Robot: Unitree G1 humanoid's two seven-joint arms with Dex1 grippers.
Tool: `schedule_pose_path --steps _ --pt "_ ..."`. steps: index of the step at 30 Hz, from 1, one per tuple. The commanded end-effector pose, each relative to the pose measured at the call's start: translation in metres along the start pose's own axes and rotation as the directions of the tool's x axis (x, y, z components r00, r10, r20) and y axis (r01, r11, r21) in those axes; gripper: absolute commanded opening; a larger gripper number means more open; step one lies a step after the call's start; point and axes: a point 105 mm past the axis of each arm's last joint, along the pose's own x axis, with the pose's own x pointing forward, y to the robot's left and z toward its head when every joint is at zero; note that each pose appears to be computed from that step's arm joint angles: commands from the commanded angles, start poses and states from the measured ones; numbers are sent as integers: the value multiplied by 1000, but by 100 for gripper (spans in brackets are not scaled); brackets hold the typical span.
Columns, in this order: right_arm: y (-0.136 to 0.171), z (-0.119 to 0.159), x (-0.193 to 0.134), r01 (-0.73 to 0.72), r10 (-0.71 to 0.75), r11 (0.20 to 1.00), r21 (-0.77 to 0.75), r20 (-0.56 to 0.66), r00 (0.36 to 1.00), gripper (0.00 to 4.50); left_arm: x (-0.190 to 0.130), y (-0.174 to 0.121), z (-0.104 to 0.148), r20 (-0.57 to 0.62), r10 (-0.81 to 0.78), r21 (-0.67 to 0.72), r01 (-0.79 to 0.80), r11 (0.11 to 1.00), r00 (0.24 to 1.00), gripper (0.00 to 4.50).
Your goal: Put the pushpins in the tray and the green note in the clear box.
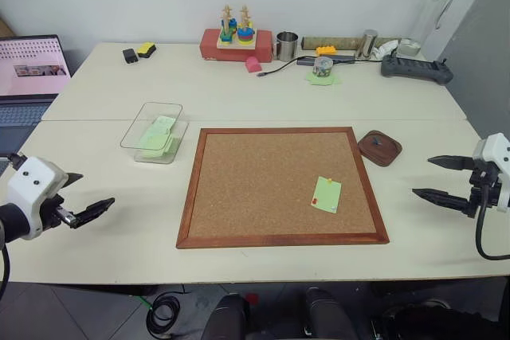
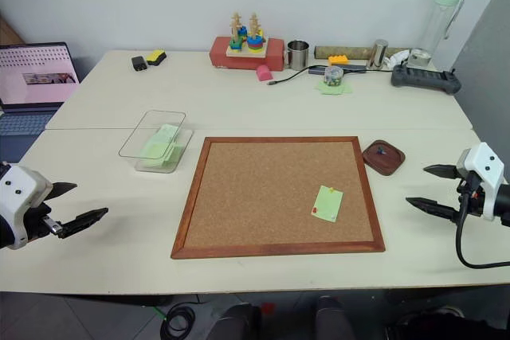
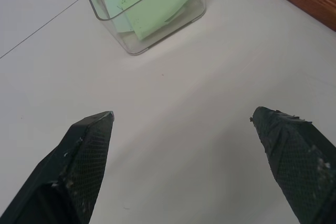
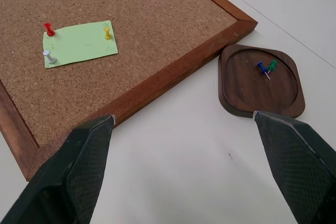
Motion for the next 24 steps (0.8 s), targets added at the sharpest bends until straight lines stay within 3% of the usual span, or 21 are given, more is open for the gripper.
schedule_pose_path --steps 1,10,24 --pt "-3 12 -7 21 -20 999 -32 30 999 446 -2 3 9 46 5 7 -6 1000 999 449" --pt "-2 14 -6 20 -19 999 -27 37 999 446 -1 6 6 2 19 17 -19 1000 1000 449" --pt "1 18 -4 15 -13 1000 -24 57 998 446 8 -1 23 108 -34 -22 37 999 994 449"
